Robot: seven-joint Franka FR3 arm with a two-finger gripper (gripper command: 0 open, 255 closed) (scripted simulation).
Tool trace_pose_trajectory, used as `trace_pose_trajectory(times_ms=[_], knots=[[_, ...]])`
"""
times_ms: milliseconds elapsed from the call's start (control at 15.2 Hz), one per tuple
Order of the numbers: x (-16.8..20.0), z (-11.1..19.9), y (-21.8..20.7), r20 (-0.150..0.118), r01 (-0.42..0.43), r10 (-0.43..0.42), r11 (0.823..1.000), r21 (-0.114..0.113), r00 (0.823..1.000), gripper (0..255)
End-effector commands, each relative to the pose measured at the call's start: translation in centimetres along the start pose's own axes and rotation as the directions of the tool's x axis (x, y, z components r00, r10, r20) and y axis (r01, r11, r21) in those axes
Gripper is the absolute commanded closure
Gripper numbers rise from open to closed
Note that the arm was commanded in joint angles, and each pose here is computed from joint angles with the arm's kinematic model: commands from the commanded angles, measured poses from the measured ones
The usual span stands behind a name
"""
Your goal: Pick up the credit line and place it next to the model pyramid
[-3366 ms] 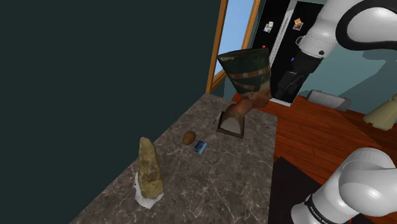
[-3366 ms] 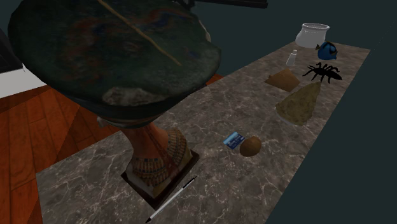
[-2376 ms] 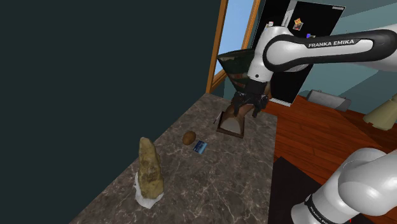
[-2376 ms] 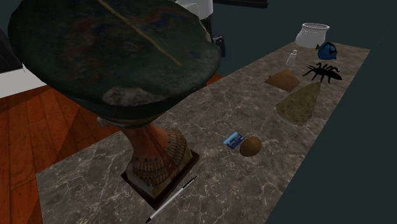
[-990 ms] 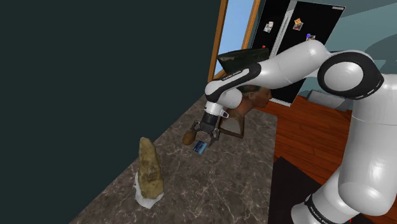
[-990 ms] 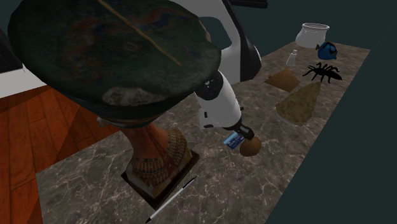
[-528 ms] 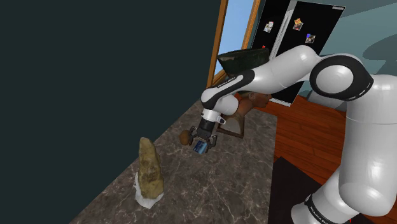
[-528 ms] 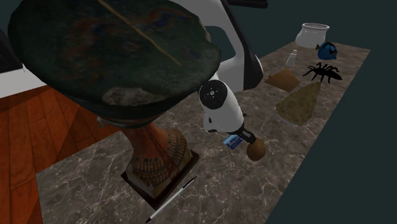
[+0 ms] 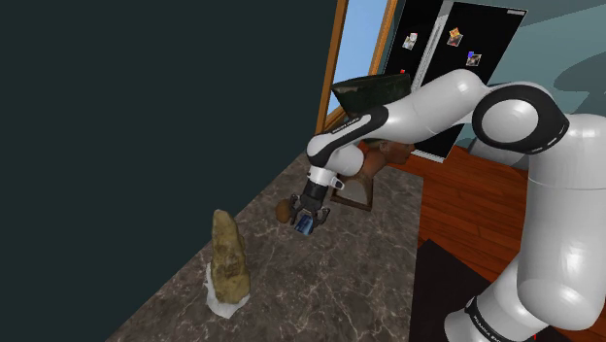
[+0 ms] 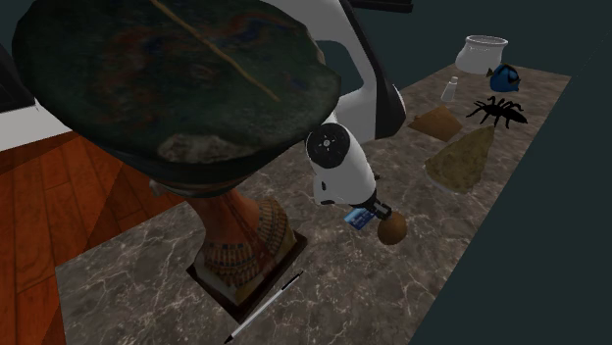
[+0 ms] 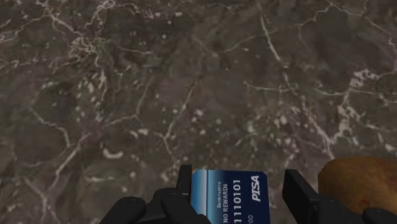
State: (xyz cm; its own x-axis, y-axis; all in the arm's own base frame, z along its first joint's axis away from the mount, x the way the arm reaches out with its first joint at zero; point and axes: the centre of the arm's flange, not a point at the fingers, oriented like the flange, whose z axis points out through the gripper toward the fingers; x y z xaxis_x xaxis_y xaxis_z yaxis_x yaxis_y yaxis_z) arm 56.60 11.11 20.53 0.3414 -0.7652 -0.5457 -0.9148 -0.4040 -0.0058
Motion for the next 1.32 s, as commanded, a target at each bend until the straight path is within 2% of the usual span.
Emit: trace_pose_trajectory(times_ms=[0, 528, 1254], knots=[[-0.1, 0.7, 0.1, 0.005, 0.0, 0.0, 1.0, -0.012, 1.0, 255], [-0.1, 0.7, 0.2, 0.005, 0.0, 0.001, 1.0, -0.012, 1.0, 255], [-3.3, -4.2, 0.2, 0.005, 0.0, 0.001, 1.0, -0.012, 1.0, 255]])
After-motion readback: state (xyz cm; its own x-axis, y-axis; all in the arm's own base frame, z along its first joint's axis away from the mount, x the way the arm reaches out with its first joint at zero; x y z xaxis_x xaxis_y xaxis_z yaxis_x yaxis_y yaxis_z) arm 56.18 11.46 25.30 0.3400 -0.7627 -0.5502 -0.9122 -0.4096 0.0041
